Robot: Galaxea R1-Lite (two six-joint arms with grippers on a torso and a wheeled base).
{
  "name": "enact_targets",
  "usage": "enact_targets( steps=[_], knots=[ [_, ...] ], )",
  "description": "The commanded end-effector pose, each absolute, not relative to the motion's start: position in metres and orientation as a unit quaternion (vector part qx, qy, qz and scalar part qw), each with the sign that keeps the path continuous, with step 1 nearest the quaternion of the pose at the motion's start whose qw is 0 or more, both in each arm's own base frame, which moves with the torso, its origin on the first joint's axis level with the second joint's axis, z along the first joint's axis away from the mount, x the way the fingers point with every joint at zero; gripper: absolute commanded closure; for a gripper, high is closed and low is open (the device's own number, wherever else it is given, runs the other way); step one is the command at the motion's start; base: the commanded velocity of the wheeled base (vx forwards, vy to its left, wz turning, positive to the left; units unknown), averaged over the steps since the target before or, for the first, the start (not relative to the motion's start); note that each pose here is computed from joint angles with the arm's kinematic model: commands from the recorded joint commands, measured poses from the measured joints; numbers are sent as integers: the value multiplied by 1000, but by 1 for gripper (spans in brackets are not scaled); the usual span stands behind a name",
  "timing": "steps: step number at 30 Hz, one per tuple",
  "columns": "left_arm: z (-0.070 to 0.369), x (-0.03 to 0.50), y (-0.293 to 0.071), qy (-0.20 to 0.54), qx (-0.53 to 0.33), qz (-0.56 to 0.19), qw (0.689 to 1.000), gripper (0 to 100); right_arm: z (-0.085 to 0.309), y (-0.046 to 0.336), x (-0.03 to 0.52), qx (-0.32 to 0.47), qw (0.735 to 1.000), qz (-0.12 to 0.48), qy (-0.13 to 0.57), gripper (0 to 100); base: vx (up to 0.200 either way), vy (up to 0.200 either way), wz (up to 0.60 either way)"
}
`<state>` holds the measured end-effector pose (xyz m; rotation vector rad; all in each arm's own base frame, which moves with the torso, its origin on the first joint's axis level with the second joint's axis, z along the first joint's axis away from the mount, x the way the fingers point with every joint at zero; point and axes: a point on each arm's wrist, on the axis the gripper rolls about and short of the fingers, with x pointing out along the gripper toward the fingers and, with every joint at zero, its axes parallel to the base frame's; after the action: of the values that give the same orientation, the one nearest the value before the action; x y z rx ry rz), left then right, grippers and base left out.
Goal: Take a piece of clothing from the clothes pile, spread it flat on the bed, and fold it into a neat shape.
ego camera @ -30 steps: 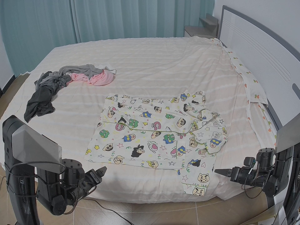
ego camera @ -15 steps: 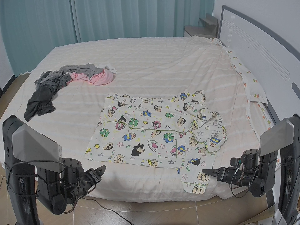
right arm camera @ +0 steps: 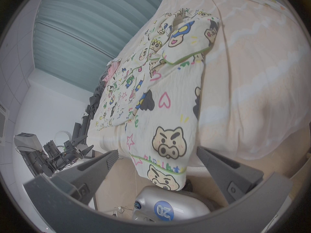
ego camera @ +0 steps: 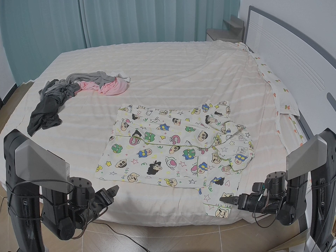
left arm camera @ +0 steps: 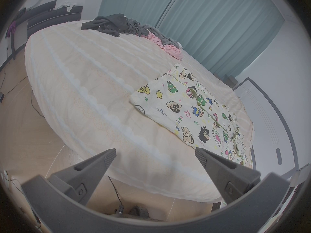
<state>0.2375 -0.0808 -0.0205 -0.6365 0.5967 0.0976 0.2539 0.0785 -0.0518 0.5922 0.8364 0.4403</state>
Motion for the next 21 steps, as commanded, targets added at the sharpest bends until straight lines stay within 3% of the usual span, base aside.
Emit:
enact_targets(
  steps=[1, 21],
  knots=[
    [-19, 238, -81, 282, -311, 44, 907, 0, -55, 80, 251, 279, 845, 211, 404, 0, 0, 0, 0],
    [-20, 239, -82, 282, -309, 44, 907, 0, -58, 107, 263, 293, 837, 243, 393, 0, 0, 0, 0]
  ],
)
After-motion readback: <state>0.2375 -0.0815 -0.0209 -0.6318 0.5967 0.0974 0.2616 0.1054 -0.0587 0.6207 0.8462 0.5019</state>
